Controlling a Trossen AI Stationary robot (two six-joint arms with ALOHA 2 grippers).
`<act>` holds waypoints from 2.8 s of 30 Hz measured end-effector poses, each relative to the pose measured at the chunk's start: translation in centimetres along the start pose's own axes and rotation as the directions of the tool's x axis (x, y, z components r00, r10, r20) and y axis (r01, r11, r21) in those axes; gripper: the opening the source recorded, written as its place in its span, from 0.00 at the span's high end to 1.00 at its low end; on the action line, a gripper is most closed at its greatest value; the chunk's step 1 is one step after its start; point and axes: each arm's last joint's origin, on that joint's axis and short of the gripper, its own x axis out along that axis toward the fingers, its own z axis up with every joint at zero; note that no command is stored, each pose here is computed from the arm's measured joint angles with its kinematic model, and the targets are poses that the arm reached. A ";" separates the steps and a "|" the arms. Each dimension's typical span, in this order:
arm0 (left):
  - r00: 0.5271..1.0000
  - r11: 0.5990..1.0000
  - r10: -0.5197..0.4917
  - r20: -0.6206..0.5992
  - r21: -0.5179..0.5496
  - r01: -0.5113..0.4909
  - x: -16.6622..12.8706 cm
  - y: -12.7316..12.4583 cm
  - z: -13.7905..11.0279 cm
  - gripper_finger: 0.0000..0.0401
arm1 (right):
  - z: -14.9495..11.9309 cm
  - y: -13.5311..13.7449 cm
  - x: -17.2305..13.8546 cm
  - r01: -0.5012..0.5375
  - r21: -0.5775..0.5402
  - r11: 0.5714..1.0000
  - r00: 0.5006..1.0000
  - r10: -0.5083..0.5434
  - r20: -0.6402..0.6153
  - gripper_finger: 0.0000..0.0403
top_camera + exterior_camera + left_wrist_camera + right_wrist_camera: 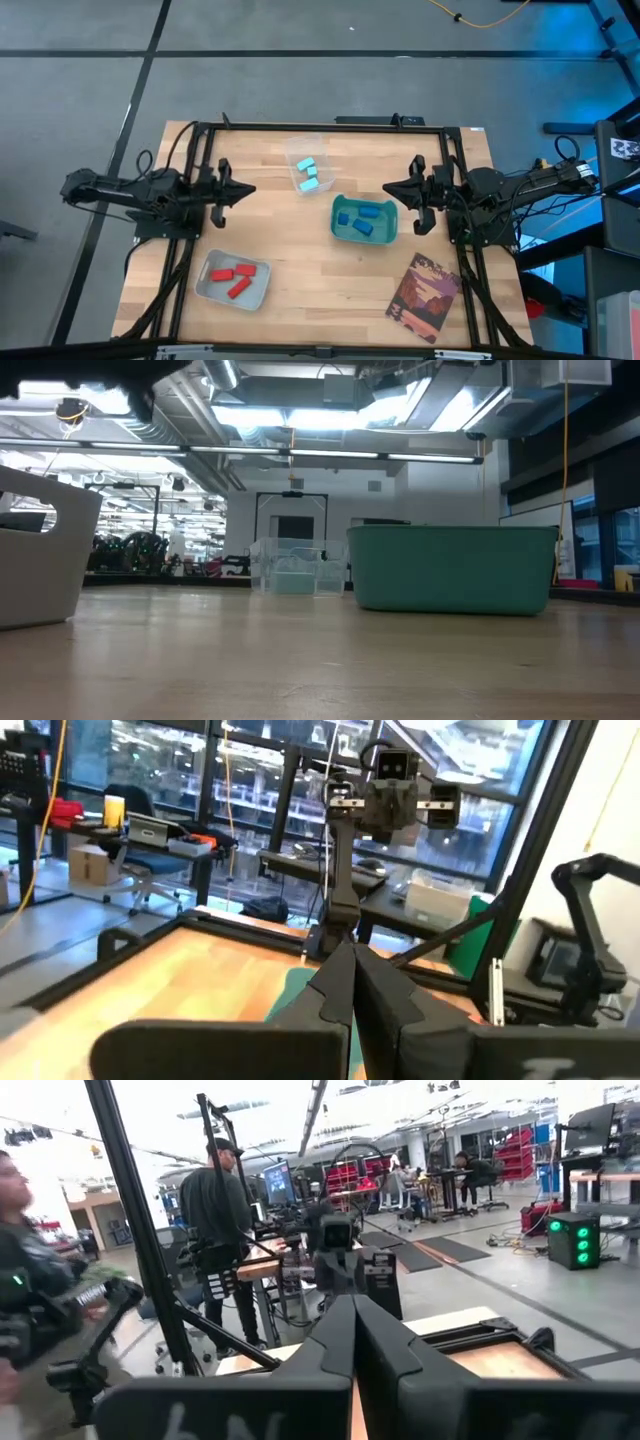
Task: Sort & place blocks by color
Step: Return to Home Position
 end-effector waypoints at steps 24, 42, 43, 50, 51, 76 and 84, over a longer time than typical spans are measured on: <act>0.998 0.993 -0.024 0.059 -0.112 0.031 -3.7 2.2 -6.8 1.00 | 0.0 -0.7 -2.6 -0.016 0.165 0.986 0.990 0.039 -0.138 1.00; 0.998 0.992 -0.038 0.054 -0.118 0.044 -3.7 2.1 -6.9 1.00 | -7.0 -4.8 -12.3 -0.101 0.194 0.976 0.990 0.118 -0.080 1.00; 0.998 0.992 -0.038 0.053 -0.118 0.044 -3.7 2.1 -6.9 1.00 | -7.6 -4.8 -12.3 -0.121 0.197 0.973 0.987 0.140 -0.083 1.00; 0.997 0.992 -0.039 0.064 -0.120 0.046 -3.7 2.1 -6.8 0.99 | -10.7 -4.7 -11.7 -0.223 0.207 0.953 0.955 0.256 -0.148 1.00; 0.997 0.992 -0.038 0.062 -0.120 0.046 -3.7 2.1 -6.8 0.99 | -11.1 -4.7 -11.5 -0.227 0.204 0.952 0.955 0.259 -0.143 1.00; 0.998 0.992 -0.036 0.053 -0.118 0.043 -3.7 2.1 -6.9 0.99 | -14.4 -5.9 -11.0 -0.180 0.003 0.984 0.968 0.178 -0.177 0.93; 0.998 0.992 -0.037 0.053 -0.118 0.043 -3.7 2.1 -6.9 0.99 | -14.4 -5.9 -11.0 -0.181 0.002 0.984 0.968 0.178 -0.178 0.93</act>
